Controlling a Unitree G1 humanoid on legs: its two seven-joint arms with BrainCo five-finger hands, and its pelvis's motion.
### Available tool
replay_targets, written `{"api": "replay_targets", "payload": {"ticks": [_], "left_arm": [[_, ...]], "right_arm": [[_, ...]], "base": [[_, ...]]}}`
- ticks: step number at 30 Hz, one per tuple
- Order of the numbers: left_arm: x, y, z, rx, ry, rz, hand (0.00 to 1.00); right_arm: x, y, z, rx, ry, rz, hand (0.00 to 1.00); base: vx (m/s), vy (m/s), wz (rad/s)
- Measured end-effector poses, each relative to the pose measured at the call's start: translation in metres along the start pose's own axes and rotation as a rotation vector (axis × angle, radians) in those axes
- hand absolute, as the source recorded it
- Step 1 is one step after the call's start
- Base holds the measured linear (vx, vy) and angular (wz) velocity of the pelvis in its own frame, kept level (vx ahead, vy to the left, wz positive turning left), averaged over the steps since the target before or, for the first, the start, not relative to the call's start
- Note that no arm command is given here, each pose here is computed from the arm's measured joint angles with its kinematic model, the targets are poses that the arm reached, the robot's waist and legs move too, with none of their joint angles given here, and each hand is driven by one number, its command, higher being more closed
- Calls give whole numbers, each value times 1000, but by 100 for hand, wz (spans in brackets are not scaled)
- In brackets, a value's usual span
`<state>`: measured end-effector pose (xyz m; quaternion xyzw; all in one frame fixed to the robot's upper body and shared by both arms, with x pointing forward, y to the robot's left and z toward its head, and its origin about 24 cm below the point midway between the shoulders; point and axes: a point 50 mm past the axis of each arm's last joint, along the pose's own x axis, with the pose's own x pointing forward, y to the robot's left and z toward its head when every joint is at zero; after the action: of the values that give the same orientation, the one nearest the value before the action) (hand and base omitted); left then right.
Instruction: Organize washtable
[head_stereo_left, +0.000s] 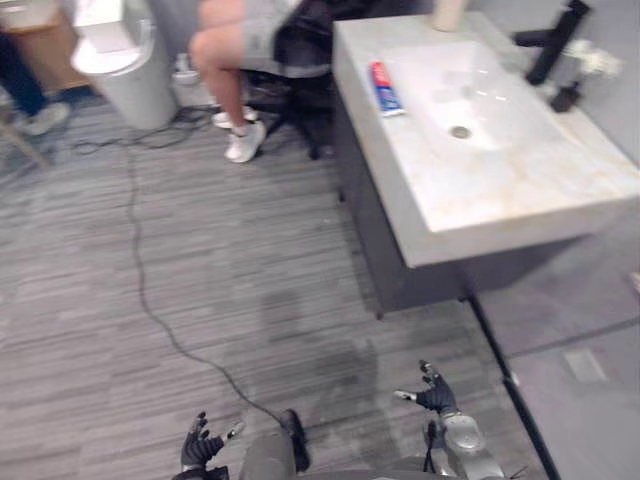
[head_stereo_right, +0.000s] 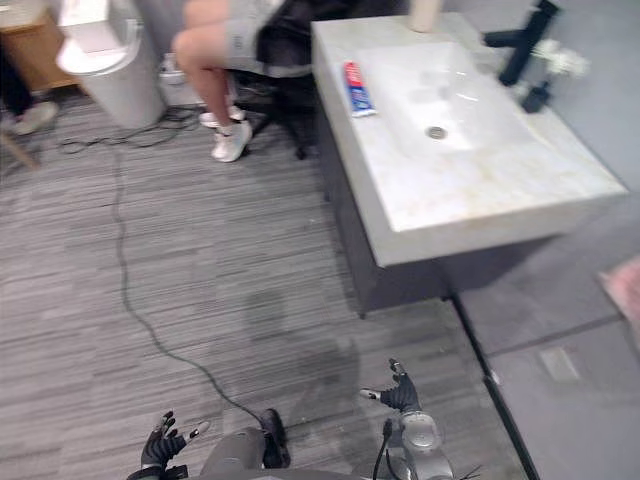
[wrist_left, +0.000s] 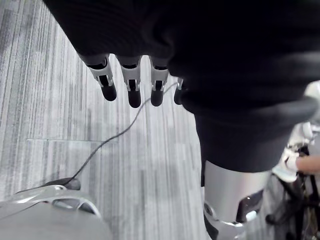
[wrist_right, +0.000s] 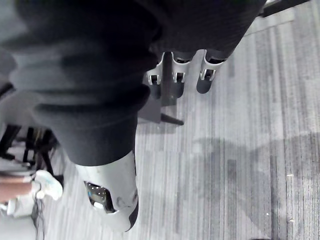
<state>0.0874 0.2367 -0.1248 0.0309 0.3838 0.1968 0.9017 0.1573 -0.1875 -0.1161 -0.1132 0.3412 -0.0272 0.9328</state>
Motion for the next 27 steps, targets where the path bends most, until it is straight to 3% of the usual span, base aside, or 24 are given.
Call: {"api": "replay_targets", "payload": {"ticks": [4, 14, 21, 27], "left_arm": [[10, 8, 19, 14, -56, 21, 0], [10, -38, 23, 25, -65, -120, 0], [3, -43, 29, 3, -111, -126, 0], [1, -56, 35, -30, -132, -157, 0]], "right_arm": [[2, 17, 9, -24, -31, 63, 0], [-3, 16, 1, -37, -16, 83, 0], [-12, 34, 9, 6, -70, 112, 0], [-15, 16, -5, 39, -14, 35, 0]], "base": [[218, -11, 92], [418, -196, 67], [572, -107, -79], [441, 244, -121]]}}
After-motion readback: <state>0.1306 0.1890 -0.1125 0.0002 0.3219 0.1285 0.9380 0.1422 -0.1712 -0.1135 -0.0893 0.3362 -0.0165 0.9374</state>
